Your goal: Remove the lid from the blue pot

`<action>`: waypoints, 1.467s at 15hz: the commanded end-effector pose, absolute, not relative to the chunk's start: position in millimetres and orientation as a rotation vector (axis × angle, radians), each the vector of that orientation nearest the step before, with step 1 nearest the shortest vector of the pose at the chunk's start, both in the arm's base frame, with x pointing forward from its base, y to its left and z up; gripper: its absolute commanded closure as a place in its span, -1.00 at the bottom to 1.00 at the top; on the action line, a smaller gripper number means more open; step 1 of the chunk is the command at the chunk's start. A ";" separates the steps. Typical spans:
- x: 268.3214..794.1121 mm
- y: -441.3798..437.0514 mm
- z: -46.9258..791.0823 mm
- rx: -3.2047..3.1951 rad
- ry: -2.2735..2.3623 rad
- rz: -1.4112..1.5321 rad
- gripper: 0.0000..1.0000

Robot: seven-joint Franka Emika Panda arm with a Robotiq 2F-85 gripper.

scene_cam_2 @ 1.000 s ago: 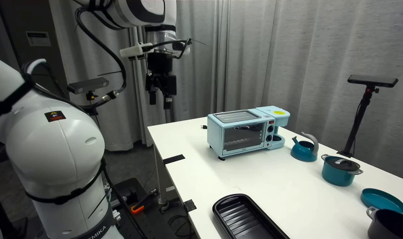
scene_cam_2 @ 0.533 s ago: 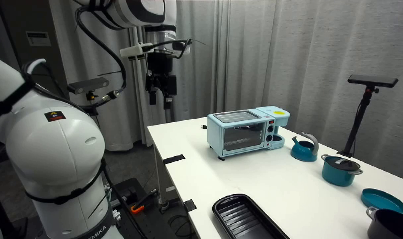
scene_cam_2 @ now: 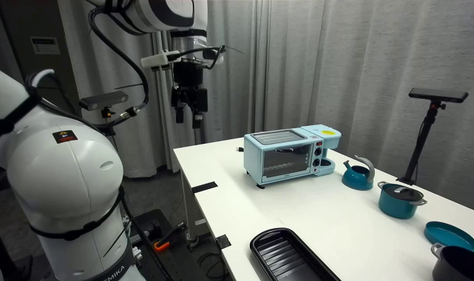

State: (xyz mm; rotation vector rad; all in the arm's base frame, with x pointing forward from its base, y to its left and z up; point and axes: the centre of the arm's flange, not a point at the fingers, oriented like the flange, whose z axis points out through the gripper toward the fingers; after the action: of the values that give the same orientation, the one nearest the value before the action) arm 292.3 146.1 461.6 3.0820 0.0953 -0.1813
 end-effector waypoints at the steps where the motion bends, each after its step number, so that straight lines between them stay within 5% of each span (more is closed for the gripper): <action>1: 296.6 142.6 461.7 3.086 0.081 -0.185 -1.00; 22: 476.8 -77.4 467.1 3.105 -0.244 -0.154 -1.00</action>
State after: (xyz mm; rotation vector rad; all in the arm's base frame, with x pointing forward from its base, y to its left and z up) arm 430.8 -42.9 457.9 3.1055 -0.2520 -0.1521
